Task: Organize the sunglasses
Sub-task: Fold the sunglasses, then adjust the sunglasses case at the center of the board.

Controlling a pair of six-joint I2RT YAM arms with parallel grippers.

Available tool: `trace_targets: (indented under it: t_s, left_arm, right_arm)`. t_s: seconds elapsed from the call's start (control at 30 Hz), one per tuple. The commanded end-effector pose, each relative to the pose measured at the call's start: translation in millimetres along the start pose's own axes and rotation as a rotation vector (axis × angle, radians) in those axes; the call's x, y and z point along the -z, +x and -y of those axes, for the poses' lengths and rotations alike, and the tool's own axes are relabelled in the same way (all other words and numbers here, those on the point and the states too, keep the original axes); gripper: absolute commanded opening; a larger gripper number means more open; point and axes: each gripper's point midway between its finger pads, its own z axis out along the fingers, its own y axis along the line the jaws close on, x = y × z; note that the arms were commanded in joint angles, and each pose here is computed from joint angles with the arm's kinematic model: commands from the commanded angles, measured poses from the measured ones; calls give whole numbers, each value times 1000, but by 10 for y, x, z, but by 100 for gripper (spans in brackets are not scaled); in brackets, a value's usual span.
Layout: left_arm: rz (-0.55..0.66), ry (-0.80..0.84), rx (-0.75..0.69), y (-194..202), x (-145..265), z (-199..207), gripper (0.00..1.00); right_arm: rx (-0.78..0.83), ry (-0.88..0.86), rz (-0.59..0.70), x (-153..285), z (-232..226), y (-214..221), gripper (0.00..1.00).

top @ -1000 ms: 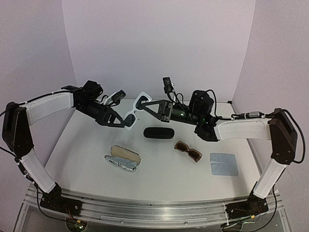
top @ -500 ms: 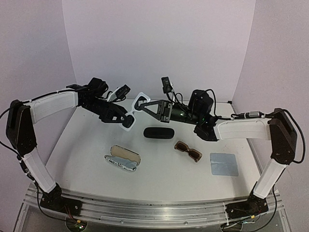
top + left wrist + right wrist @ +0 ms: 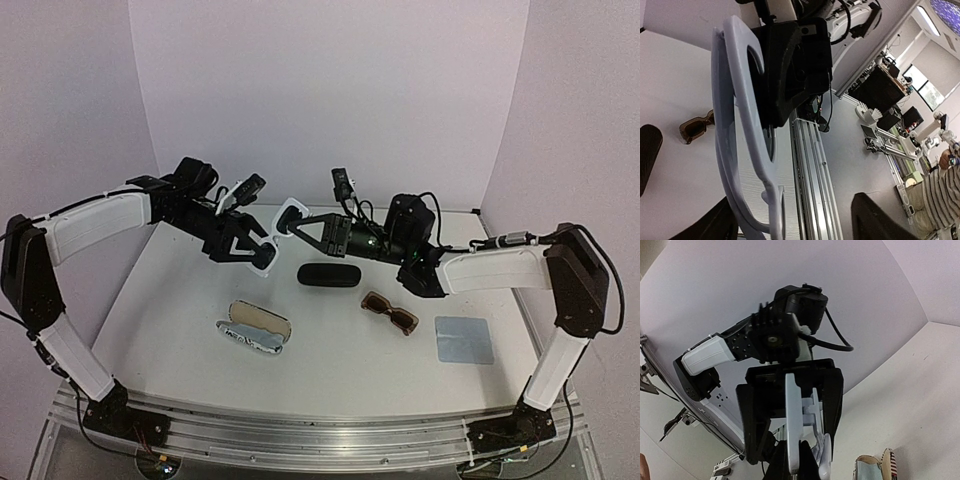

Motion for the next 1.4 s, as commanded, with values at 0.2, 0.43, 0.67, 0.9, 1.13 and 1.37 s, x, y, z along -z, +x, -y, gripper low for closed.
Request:
trace_targets:
  t_s: [0.2,0.43,0.67,0.9,1.13,1.37]
  left_arm:
    - [-34,-632,-414,-406,406,-293,100]
    - [-187,-789,-566,-166,201,-380,100]
    - [-186,-921,-616,-354,235,-594,100]
    - [-249,-834,-537,-139,109,-630,90]
    - [-232,-789,-554,-205,56,-558,76]
    - [-216,-787,-568,-286,40,-560,71]
  right_arm:
    - [-207,271,290,297,416,-332,0]
    - [-223,336,410,322,315,-410,0]
    - [-242,332,414,245,253,-346,0]
    - [-228,329,407,235,229,-331,0]
    - [-217,322,398,219,219,-327,0]
    - [-235,316,392,193,243,-292,0]
